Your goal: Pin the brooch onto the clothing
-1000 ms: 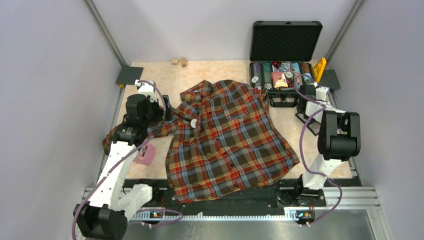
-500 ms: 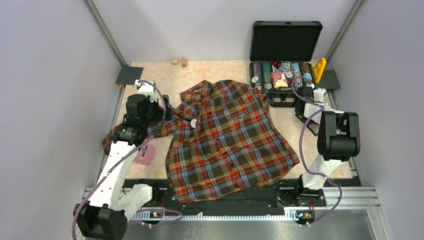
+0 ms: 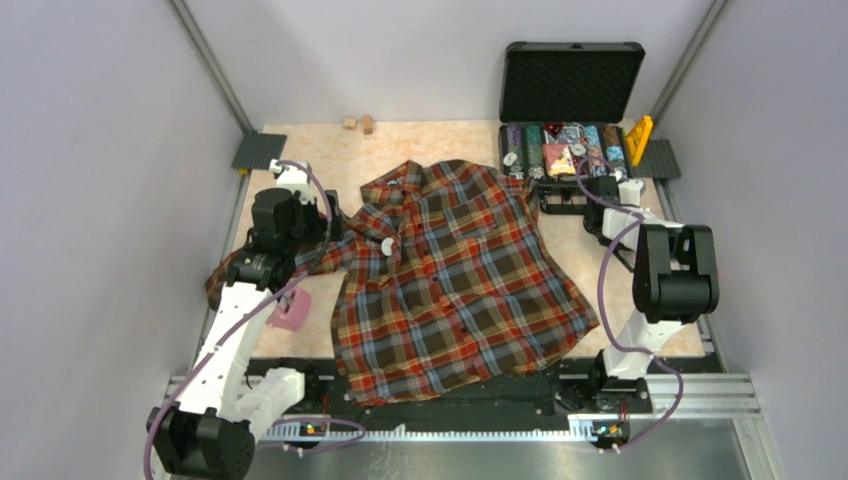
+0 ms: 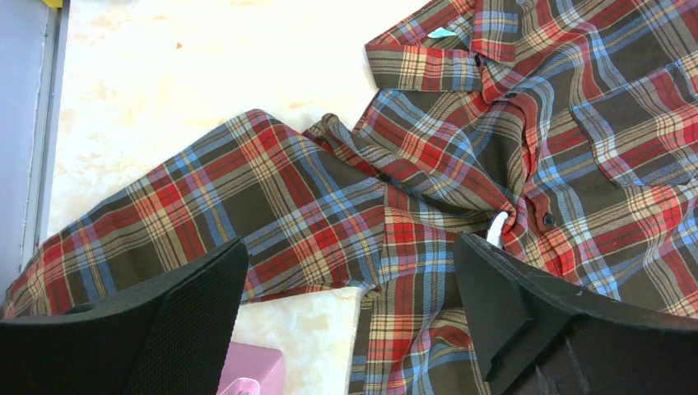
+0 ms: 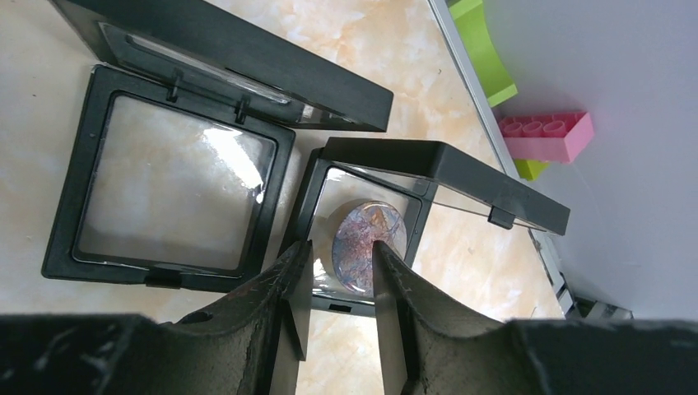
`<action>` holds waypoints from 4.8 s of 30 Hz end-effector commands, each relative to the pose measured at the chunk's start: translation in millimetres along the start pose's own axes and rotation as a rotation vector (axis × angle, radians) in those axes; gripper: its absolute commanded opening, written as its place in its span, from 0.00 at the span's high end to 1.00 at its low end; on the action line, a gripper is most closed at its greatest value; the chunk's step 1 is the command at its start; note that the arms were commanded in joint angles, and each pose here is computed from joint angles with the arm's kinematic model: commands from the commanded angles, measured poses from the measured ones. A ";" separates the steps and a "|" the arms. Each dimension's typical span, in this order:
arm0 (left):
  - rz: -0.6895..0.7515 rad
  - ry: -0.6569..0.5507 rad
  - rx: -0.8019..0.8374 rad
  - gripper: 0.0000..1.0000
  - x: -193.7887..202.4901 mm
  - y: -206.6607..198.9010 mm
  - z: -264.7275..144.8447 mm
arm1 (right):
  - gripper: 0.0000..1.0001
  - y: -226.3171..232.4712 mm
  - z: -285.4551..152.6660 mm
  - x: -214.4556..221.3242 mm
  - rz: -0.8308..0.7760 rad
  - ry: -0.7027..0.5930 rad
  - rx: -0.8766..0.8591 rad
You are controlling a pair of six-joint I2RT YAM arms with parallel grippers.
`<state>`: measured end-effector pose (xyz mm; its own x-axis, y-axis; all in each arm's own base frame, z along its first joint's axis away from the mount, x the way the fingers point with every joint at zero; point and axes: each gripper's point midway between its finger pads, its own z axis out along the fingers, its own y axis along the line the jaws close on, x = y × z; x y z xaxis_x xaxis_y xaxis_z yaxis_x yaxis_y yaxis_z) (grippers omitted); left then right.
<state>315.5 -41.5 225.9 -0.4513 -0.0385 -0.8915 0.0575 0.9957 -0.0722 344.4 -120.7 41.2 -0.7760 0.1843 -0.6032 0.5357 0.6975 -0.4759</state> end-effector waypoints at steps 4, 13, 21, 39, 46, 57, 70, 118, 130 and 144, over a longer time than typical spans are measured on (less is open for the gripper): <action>0.008 -0.042 0.020 0.02 -11.6 -4.2 0.1 | 0.66 -12.0 -8.2 3.8 0.012 0.000 0.038; 0.007 -0.046 0.021 0.02 -12.2 -4.3 -0.5 | 0.67 -15.9 -13.2 5.6 0.009 -0.003 0.051; 0.005 -0.048 0.030 0.02 -12.9 -6.0 -1.0 | 0.69 -20.8 -30.7 -4.1 0.016 -0.048 0.044; 0.006 -0.041 0.030 0.02 -11.2 -6.0 -0.2 | 0.69 -12.7 -12.5 9.0 -0.042 -0.002 0.077; 0.008 -0.041 0.029 0.02 -11.2 -5.7 0.1 | 0.69 -14.3 -6.4 13.8 -0.061 0.016 0.090; 0.010 -0.035 0.024 0.02 -9.7 -4.7 1.0 | 0.71 -19.0 -3.2 12.6 -0.088 0.013 0.133; 0.011 -0.032 0.023 0.02 -9.0 -4.7 1.6 | 0.73 -22.5 7.4 15.0 -0.106 0.035 0.155; -0.007 -0.052 0.045 0.02 -13.1 -9.0 -3.1 | 1.00 -2.4 -44.9 -18.9 -0.069 -0.143 0.036; -0.109 -0.007 0.275 0.05 -4.2 -57.5 -9.9 | 1.00 45.5 -119.4 -23.6 -0.082 -0.225 -0.324; -0.220 0.073 0.827 0.06 52.3 -195.8 -46.3 | 1.00 145.1 -299.2 26.8 -0.259 -0.181 -1.338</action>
<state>250.5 -194.1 183.6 -0.6232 -0.0989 -0.7758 0.4393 0.7764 -0.4519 328.4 126.1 124.5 -0.6922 -0.0727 -0.7180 -0.1749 0.9821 0.0692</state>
